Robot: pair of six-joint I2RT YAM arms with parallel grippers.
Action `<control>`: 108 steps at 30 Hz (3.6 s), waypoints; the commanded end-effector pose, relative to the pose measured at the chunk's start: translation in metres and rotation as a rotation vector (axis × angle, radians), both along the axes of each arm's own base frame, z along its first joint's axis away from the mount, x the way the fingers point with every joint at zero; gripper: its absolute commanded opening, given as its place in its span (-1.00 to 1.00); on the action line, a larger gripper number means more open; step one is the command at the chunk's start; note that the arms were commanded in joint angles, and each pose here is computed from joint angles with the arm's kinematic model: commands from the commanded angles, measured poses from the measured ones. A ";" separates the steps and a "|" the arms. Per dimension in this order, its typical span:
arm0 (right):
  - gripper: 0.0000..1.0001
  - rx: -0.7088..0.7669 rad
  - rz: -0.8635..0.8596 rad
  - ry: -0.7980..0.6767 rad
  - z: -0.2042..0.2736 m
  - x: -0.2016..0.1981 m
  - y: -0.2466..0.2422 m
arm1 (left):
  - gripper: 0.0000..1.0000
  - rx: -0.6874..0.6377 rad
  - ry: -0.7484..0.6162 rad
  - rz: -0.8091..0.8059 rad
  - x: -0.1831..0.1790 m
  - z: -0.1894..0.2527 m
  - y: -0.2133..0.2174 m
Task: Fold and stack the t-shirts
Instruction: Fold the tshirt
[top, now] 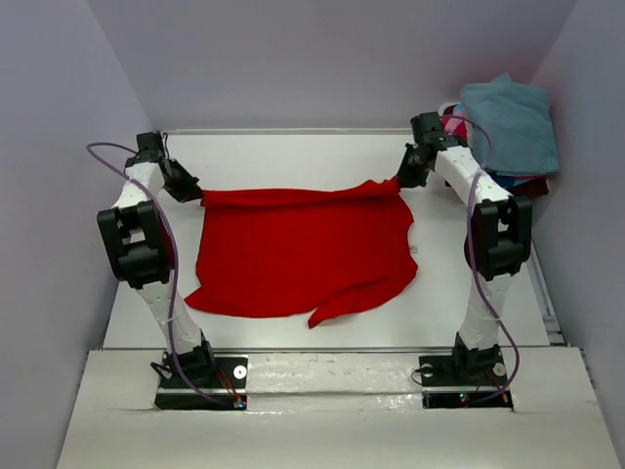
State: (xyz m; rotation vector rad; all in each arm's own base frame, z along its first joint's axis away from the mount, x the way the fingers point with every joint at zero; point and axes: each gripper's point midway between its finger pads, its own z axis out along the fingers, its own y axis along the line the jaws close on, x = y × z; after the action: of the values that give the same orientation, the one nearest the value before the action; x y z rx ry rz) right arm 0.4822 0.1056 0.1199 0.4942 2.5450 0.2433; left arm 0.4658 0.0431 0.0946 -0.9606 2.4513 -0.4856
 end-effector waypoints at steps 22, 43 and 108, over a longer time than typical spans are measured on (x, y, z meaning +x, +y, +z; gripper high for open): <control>-0.86 -0.006 0.092 0.136 -0.018 -0.044 0.005 | -0.89 0.003 -0.029 0.022 -0.013 0.011 0.000; -0.86 -0.007 0.167 0.244 -0.041 -0.073 0.009 | -0.51 -0.053 -0.017 0.036 -0.035 -0.004 -0.013; -0.86 -0.125 0.150 0.247 -0.024 -0.083 -0.007 | -0.89 -0.034 -0.024 0.049 -0.098 0.007 -0.026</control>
State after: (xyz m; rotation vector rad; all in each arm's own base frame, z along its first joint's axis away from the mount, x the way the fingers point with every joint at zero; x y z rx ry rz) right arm 0.3925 0.1052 0.0600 0.3067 2.9059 0.1346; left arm 0.3639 0.0105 0.0954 -1.0407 2.4293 -0.5476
